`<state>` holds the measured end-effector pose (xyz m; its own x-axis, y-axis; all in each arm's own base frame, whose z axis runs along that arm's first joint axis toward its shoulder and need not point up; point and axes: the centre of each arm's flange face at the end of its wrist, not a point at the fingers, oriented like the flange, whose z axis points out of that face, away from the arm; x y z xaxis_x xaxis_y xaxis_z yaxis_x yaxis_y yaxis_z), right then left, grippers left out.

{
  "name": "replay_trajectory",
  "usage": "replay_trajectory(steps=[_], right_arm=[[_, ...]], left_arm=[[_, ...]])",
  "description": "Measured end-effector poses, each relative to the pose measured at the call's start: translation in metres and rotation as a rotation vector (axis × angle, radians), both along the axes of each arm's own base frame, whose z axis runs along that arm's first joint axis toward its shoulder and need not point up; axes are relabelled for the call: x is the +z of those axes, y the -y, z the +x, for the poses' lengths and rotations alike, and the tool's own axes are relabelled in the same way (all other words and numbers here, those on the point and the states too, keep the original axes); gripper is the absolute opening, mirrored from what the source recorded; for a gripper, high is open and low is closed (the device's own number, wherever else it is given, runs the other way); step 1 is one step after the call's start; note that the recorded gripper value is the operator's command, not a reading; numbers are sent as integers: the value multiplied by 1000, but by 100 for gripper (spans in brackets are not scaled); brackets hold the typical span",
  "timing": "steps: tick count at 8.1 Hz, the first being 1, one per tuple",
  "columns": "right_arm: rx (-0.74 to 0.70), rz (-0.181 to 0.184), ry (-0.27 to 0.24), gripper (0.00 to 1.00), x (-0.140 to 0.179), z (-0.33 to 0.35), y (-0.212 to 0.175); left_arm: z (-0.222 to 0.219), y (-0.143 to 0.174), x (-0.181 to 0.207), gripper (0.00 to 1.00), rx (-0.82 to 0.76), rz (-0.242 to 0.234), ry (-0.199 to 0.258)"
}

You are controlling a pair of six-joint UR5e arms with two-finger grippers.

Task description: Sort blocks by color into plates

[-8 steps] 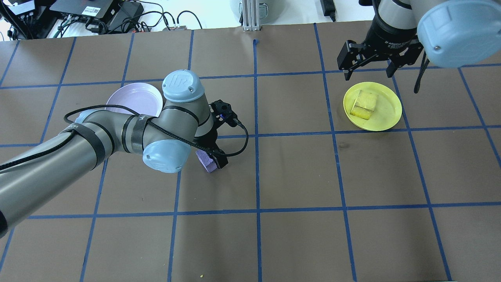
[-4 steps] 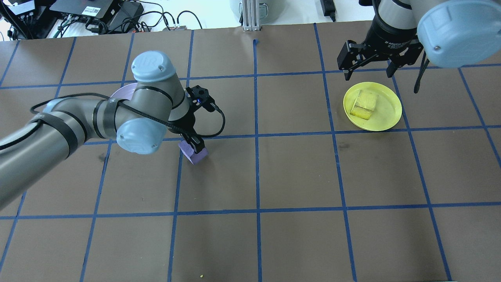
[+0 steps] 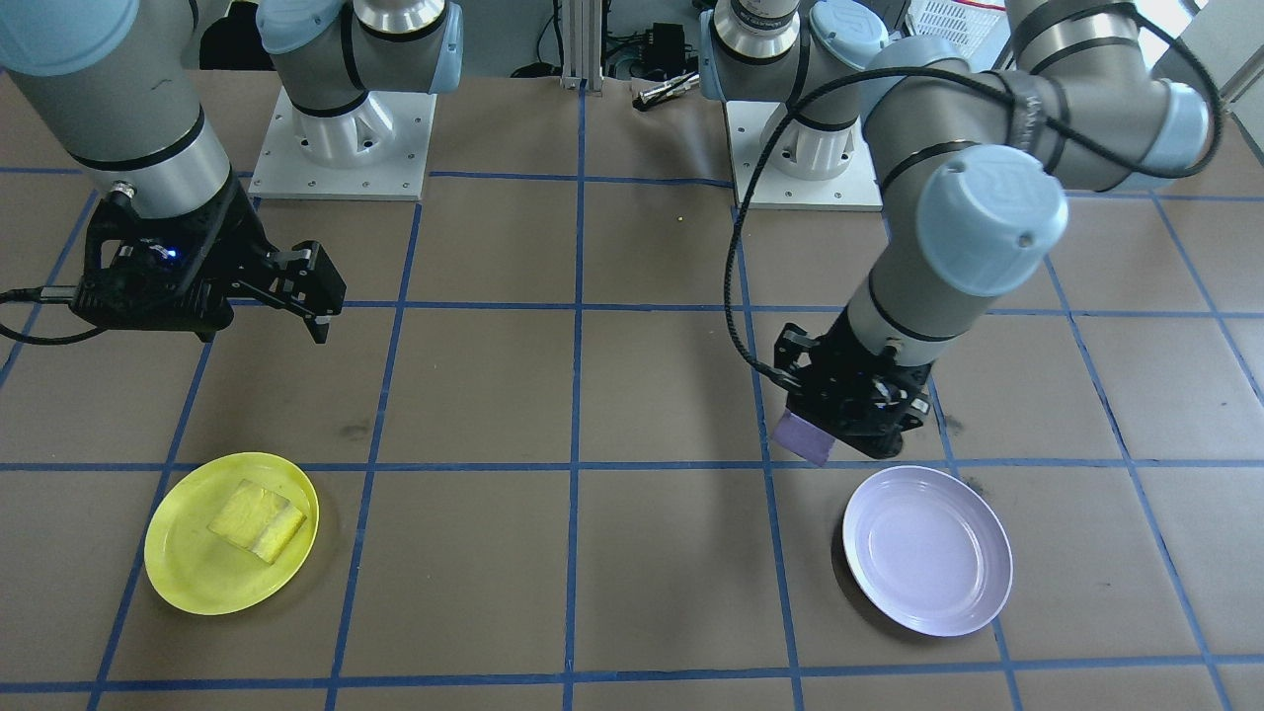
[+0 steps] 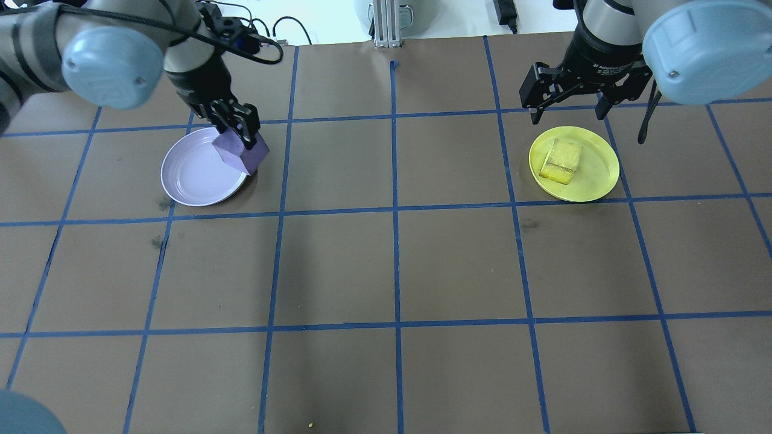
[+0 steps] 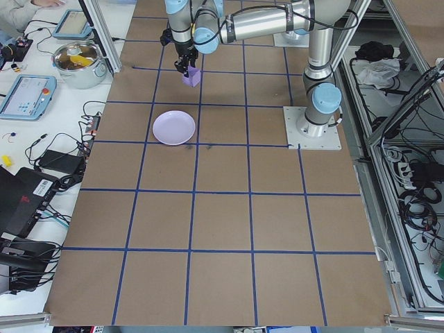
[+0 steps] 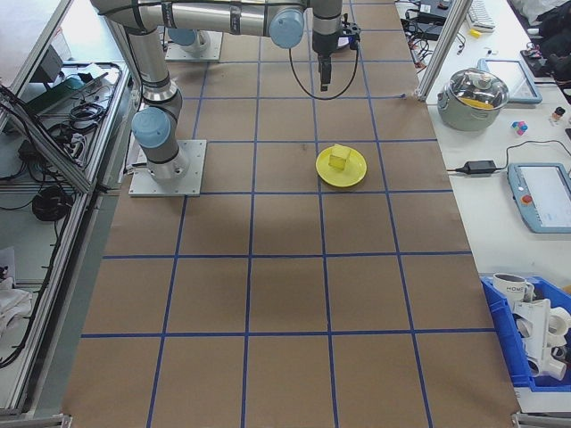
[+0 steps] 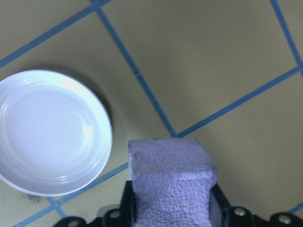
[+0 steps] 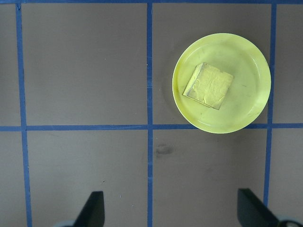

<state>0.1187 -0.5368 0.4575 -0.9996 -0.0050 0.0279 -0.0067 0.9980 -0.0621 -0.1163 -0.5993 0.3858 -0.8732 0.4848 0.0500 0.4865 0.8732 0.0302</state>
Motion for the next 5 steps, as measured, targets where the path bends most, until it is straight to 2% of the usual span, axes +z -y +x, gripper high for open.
replay_trajectory(steps=[1,3,5], right_arm=[[-1,0,0,100,0,0,0],[-1,1,0,100,-1,0,0],[-1,2,0,100,-1,0,0]], left_arm=[[43,16,7,2,93,1,1],[141,39,-17,0,262,24,26],[193,57,-54,0,356,23,69]])
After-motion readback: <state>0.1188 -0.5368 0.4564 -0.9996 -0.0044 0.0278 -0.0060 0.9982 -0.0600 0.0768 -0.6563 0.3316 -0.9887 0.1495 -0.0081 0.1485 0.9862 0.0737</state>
